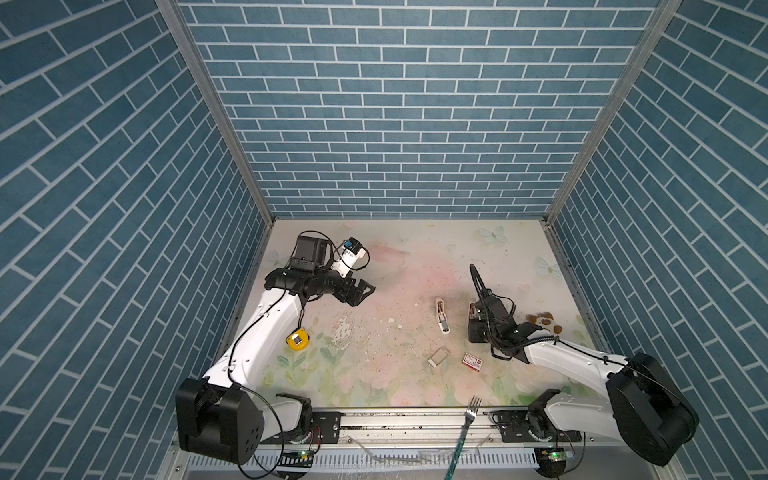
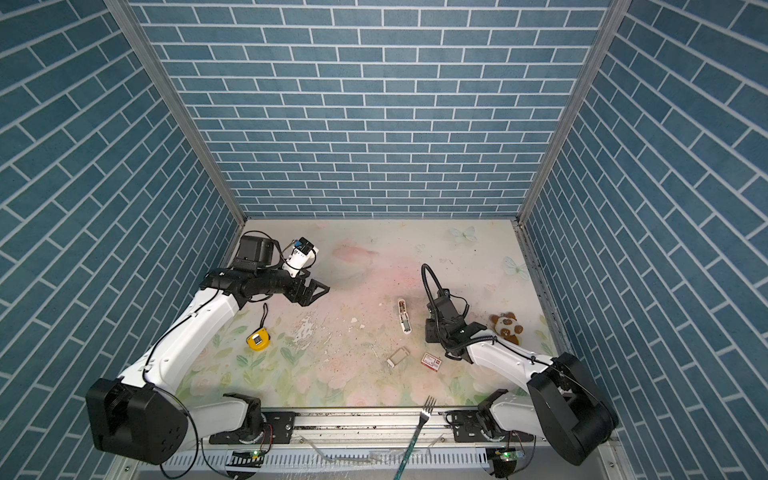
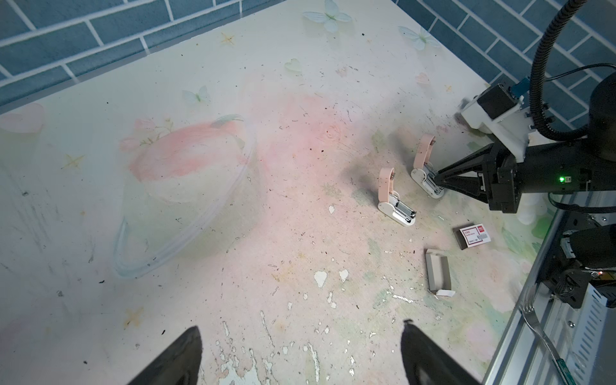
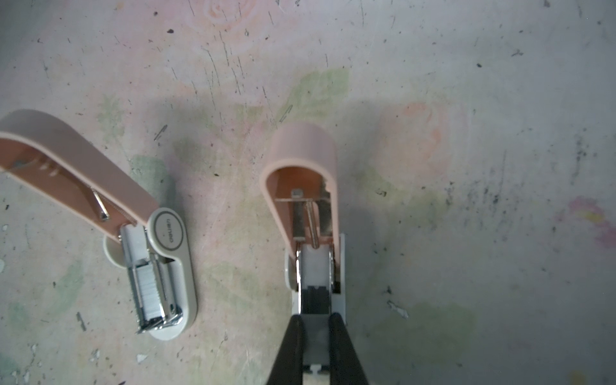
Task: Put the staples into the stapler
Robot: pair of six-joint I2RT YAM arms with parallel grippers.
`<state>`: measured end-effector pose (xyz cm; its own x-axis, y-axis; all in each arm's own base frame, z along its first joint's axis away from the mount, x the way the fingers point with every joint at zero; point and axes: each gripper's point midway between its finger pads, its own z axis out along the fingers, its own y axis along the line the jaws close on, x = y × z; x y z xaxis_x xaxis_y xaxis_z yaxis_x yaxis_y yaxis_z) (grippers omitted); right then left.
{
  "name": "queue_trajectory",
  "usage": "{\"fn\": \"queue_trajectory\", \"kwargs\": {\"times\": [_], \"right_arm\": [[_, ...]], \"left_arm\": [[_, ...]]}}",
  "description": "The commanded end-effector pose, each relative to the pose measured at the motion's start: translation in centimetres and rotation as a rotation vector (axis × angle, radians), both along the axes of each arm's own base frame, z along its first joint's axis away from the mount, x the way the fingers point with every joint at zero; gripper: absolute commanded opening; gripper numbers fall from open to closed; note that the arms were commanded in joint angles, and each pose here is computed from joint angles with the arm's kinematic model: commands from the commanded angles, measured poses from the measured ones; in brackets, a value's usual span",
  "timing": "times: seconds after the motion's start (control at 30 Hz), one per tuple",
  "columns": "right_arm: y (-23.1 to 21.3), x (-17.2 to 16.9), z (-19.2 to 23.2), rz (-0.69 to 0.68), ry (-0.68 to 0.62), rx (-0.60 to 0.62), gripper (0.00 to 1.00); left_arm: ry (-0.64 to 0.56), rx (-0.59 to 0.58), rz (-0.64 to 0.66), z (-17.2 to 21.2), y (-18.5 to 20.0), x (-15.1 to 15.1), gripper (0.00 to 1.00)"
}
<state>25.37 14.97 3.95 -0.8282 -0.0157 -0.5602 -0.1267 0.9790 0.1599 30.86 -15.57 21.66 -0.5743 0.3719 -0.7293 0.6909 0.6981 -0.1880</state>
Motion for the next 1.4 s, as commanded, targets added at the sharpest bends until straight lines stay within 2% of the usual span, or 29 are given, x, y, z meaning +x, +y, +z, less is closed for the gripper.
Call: {"fn": "queue_trajectory", "kwargs": {"times": [0.0,1.37], "right_arm": [[-0.34,-0.58,-0.66,-0.012,0.035,-0.008,0.1],[-0.14,-0.25,-0.95,-0.008,0.052,-0.025,0.21]], "left_arm": [[-0.004,-0.014,0.002,0.1,0.11,-0.19,0.94],[-0.009,-0.017,0.012,0.16,0.4,-0.22,0.94]]}}
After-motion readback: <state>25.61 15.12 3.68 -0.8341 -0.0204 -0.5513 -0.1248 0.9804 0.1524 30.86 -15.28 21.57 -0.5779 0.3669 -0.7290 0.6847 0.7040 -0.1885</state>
